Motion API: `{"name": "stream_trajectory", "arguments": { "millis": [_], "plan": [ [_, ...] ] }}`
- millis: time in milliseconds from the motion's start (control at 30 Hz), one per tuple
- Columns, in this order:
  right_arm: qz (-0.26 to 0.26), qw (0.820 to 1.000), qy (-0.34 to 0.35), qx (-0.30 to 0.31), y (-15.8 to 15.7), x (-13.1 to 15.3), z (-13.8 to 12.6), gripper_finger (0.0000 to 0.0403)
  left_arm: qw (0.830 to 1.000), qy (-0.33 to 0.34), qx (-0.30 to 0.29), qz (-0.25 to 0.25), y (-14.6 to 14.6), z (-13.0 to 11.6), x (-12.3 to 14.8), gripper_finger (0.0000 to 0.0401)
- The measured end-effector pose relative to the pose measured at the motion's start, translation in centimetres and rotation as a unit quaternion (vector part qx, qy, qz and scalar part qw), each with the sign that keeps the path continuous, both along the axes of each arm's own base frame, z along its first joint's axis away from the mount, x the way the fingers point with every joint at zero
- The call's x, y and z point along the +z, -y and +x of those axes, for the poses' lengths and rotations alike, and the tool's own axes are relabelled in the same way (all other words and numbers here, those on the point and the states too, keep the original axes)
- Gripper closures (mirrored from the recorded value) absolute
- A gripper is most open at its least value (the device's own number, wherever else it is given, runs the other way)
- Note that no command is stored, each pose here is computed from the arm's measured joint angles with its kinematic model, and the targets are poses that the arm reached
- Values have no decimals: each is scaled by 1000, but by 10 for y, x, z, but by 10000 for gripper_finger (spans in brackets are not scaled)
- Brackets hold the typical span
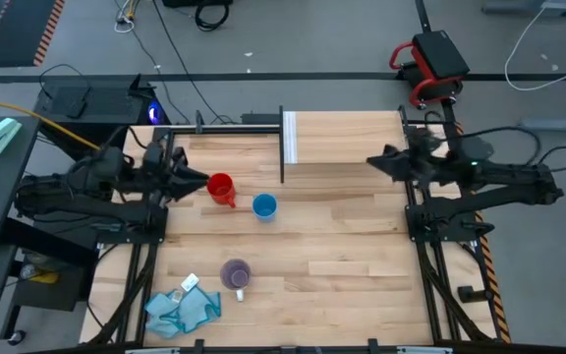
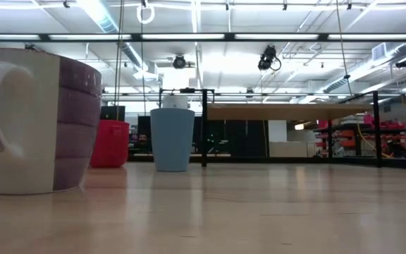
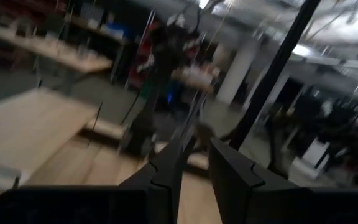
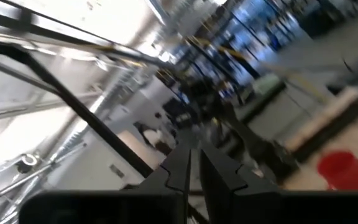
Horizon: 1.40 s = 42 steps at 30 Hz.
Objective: Stack small to large cups/mugs on shelf
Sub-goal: Put the red mug on the shelf
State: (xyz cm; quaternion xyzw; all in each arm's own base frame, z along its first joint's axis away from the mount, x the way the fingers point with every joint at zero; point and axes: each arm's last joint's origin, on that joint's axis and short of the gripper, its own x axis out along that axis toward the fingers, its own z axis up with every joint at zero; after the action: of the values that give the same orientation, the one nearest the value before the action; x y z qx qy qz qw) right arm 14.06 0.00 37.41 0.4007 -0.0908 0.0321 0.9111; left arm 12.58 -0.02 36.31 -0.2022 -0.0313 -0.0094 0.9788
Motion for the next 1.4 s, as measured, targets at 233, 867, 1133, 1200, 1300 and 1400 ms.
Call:
{"name": "stream_trajectory", "arguments": {
  "millis": [233, 867, 1133, 1200, 1300, 1400],
  "plan": [
    [22, 995, -95, 2, 0, -23, 32, 322, 993, -114, 1, -23, 0, 1, -22, 295],
    [32, 967, -253, -2, 0, -76, 87, 302, 928, -343, 117, -85, -14, -8, -66, 245],
    [-30, 944, -328, 4, 0, -65, 115, 302, 887, -426, 159, -84, -27, 4, -82, 243],
    [-67, 935, -348, 9, 0, -49, 124, 302, 881, -435, 166, -80, -31, 6, -85, 243],
    [-126, 913, -389, 1, 1, -26, 134, 302, 875, -447, 174, -69, -37, 9, -87, 243],
    [-166, 884, -438, -9, 3, -12, 143, 302, 869, -455, 184, -66, -42, 10, -89, 245]
  ]
}}
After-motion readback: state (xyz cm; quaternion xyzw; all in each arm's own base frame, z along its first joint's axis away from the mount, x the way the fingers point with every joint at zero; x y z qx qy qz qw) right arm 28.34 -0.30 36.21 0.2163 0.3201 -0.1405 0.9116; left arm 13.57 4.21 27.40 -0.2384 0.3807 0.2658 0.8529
